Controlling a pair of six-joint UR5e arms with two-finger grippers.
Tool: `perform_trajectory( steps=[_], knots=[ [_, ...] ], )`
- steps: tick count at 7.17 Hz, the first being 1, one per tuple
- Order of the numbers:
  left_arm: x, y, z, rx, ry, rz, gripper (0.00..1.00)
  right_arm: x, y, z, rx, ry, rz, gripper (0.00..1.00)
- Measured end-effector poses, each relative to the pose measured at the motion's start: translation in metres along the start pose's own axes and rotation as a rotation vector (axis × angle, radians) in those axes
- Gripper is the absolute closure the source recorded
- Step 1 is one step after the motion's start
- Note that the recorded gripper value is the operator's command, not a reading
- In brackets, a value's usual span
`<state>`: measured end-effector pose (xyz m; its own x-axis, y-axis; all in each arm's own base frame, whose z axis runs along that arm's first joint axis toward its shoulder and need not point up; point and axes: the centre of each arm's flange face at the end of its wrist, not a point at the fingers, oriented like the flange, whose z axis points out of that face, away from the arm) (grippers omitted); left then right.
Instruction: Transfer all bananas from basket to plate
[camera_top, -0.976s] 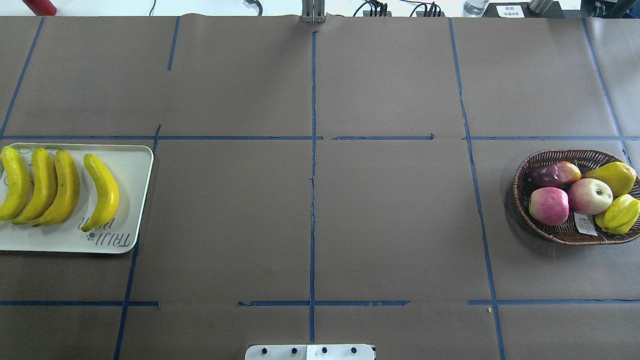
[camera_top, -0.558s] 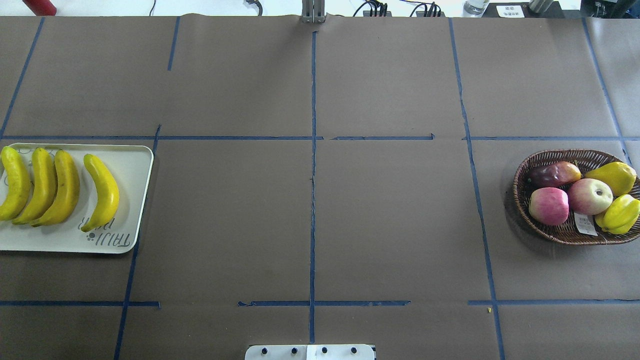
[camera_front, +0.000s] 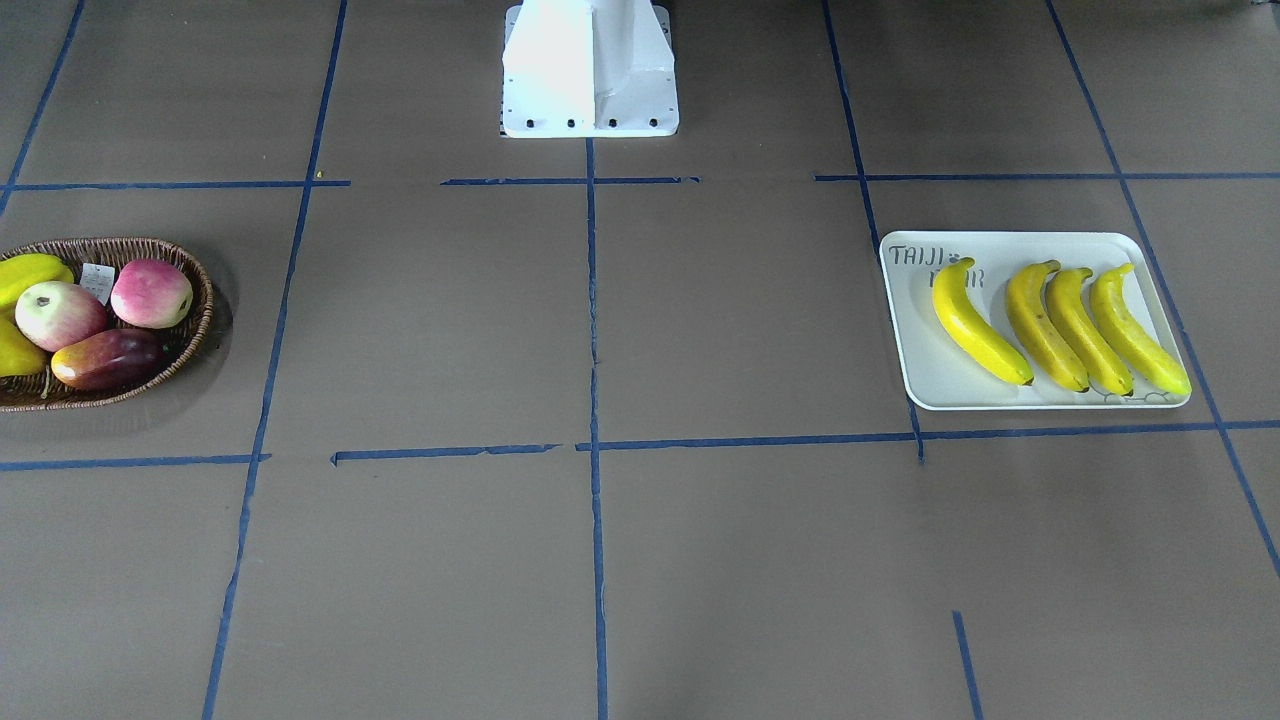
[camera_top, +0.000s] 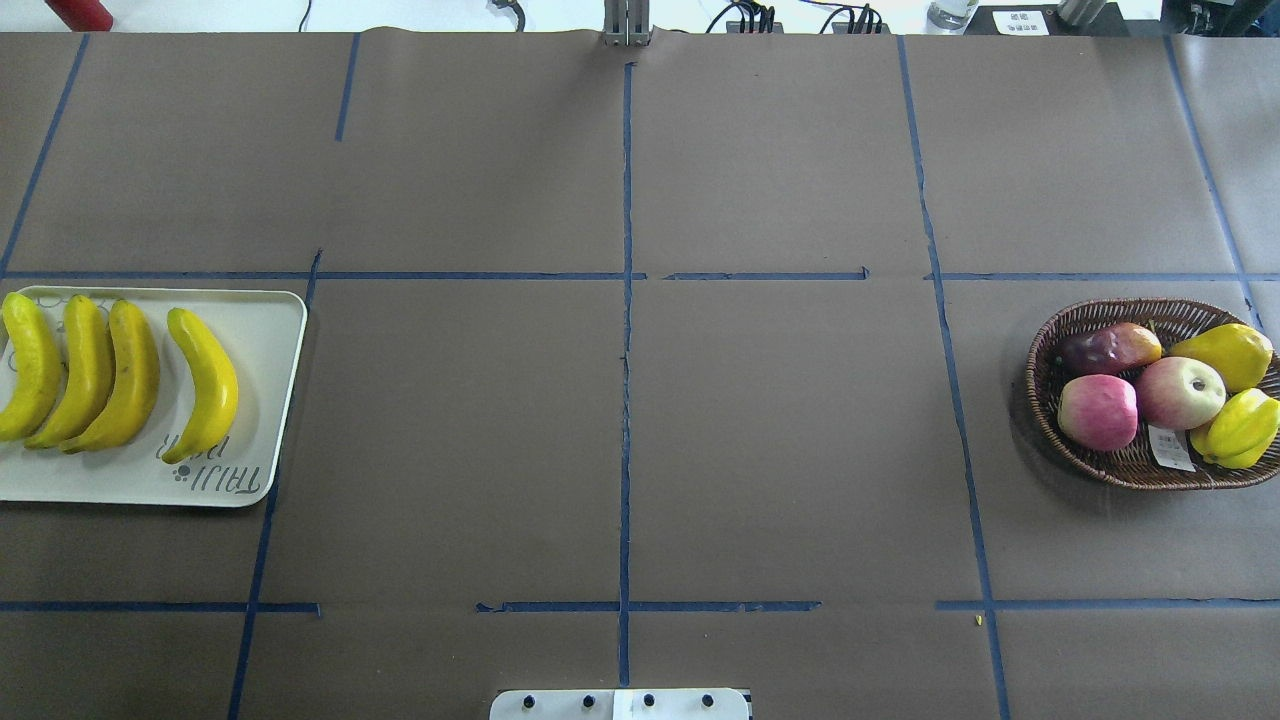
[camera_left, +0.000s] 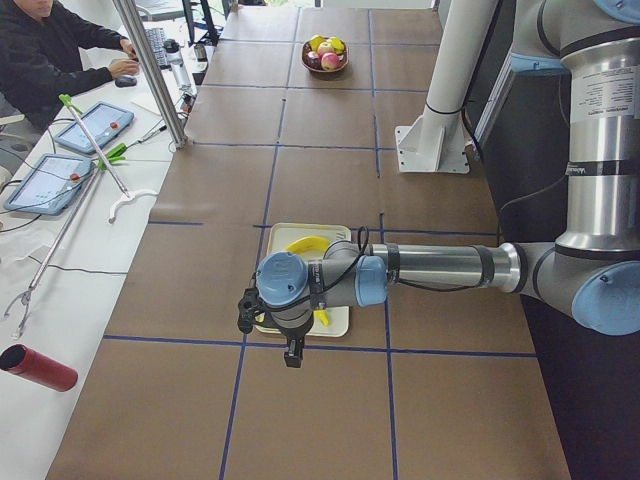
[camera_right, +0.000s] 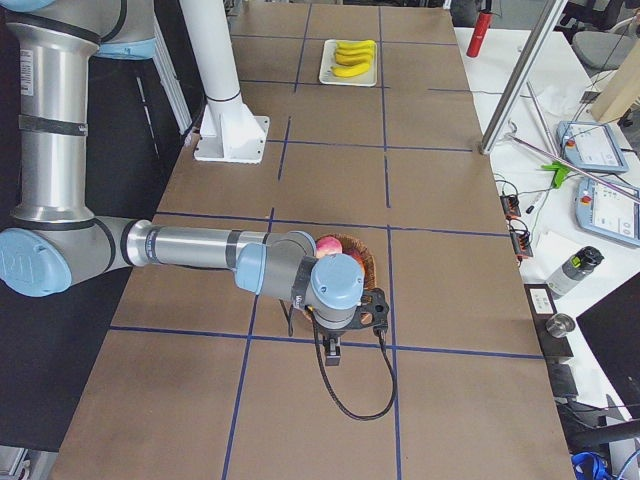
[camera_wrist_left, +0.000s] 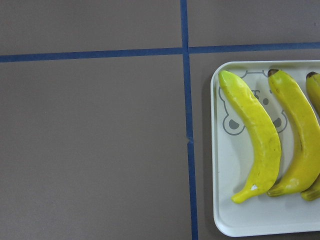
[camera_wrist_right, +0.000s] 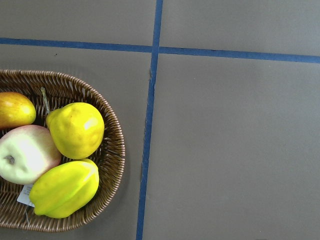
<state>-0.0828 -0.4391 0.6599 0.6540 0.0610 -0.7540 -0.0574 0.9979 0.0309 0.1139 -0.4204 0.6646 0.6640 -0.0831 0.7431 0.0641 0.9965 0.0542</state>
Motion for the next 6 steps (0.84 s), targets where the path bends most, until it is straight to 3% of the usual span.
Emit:
perform_trajectory(
  steps=[6],
  knots=[
    [-0.0016, 0.0032, 0.0013, -0.002, -0.003, 0.005, 0.01, 0.0006, -0.0025, 0.0015, -0.001, 0.005, 0.015, 0.0]
  ],
)
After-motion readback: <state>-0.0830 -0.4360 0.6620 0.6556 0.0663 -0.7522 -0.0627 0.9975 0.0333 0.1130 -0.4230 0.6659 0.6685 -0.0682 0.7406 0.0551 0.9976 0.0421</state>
